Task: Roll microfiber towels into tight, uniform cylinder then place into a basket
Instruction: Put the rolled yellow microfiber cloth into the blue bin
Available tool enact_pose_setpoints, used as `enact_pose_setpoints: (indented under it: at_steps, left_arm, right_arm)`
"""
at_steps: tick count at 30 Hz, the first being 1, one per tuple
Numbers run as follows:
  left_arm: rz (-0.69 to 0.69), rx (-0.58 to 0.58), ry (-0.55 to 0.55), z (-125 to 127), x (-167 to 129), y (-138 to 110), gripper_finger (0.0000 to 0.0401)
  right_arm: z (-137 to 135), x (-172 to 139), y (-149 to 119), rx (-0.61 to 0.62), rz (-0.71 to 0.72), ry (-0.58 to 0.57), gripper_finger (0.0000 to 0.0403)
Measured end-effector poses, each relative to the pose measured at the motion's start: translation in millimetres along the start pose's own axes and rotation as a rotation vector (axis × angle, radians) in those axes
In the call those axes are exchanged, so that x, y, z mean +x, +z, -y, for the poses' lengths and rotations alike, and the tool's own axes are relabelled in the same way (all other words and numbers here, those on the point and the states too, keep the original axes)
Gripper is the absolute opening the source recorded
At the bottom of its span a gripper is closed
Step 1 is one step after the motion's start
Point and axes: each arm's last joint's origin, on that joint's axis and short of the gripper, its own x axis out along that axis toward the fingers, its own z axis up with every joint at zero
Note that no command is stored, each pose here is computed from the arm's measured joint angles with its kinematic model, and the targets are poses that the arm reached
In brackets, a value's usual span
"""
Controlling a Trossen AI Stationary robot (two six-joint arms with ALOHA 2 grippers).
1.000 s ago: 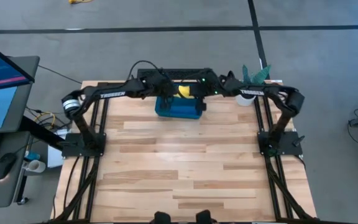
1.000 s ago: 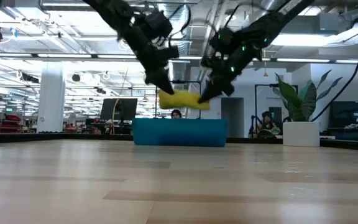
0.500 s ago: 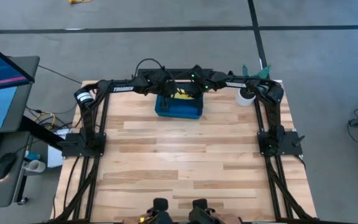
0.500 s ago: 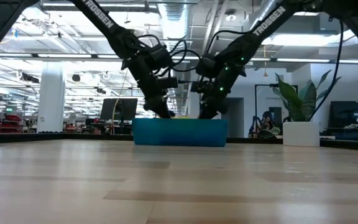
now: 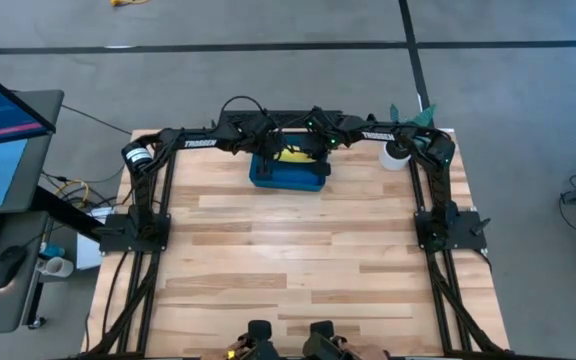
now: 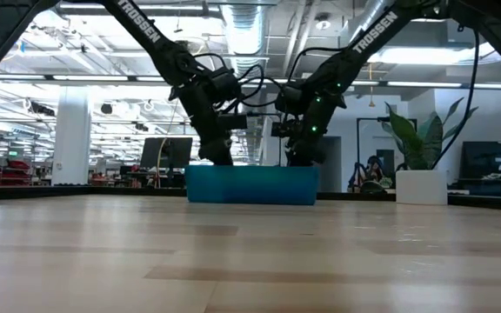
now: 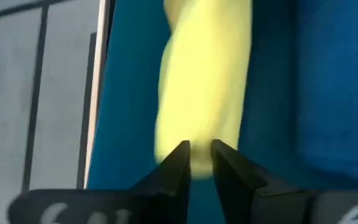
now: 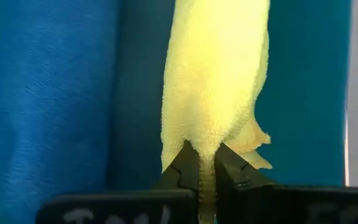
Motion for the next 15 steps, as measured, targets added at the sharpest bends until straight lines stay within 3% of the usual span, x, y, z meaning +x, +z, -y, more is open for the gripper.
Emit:
enact_pose_setpoints:
  at_steps: [8,15]
  left_arm:
    - [-0.04,-0.017,0.072,2,-3,9,0.0135]
    - [0.025,0.001,0.079,-3,-25,32,0.0146]
  right_arm:
    - [1,0,-2,0.006,-0.006,0.008,0.0035]
    - [-4,1,-1,0.001,-0.019,0.029,0.0052]
